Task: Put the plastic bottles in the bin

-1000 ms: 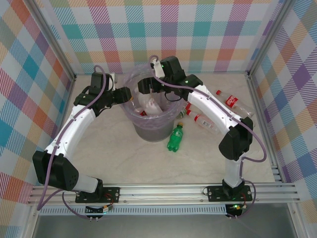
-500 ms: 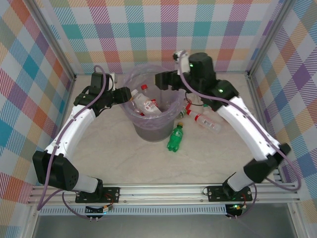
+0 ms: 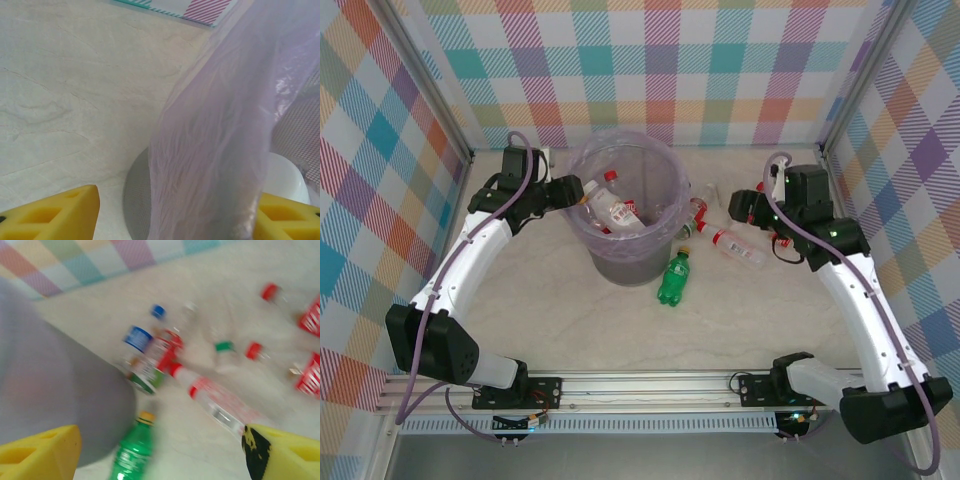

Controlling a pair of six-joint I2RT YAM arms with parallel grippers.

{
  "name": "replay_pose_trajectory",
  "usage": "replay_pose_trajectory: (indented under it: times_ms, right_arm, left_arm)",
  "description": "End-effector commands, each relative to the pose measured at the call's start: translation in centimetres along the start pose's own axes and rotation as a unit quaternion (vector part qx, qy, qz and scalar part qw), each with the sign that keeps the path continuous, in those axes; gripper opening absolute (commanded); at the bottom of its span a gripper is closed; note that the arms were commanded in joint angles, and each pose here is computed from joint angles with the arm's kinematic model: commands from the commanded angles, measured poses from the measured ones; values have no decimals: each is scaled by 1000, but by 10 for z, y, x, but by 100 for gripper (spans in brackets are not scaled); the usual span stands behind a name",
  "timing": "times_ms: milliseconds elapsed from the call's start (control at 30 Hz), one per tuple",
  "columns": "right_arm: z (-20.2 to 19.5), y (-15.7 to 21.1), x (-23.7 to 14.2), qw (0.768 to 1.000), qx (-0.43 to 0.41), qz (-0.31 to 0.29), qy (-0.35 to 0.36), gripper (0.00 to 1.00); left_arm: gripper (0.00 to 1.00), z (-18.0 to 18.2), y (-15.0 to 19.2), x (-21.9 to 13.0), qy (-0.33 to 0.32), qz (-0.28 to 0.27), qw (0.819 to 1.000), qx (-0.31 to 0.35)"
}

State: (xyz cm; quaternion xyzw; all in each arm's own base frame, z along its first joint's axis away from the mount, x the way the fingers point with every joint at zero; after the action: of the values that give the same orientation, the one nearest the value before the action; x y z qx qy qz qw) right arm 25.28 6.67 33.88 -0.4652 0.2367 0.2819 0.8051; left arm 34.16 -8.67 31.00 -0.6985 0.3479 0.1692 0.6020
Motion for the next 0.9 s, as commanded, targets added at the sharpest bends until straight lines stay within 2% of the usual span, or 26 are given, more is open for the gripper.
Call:
replay_pose_trajectory:
  times_ms: [0, 67, 200, 300, 467, 667, 867]
  right_arm:
    - [-31, 9, 9, 997, 0, 37, 69, 83]
    - [-47, 6, 16, 994, 10, 42, 101, 83]
    - [-59, 2, 35, 993, 16, 53, 105, 82]
    - [-62, -2, 58, 990, -9, 79, 116, 81]
    - [-62, -9, 106, 982, -45, 142, 112, 75]
    - [-58, -1, 156, 970, -83, 200, 112, 75]
    - [-66, 25, 193, 959, -67, 253, 109, 80]
  left_arm:
    - [64, 13, 8, 5, -31, 29, 999, 0]
    - [64, 13, 8, 5, -31, 28, 999, 0]
    - [64, 13, 8, 6, -30, 30, 999, 0]
    - [64, 13, 8, 5, -29, 29, 999, -1]
    - [64, 15, 8, 5, -29, 29, 999, -2]
    - [64, 15, 8, 5, -31, 29, 999, -2]
    - [64, 17, 8, 6, -31, 30, 999, -4]
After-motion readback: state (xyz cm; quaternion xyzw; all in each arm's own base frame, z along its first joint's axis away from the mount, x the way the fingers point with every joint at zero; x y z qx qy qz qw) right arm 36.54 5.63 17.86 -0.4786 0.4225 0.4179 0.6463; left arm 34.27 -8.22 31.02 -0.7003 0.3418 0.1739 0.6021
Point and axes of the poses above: each hand's point on the last joint's axis, 136 mm out from that joint toward the fingers, its own x axis out along the fingers, its own z axis along the line the jaws close on, y = z × x, the point moved 8 cm from there along -x, back along the fingers, and after that the axes turned 12 degrees about x, right-handed, at the moved point
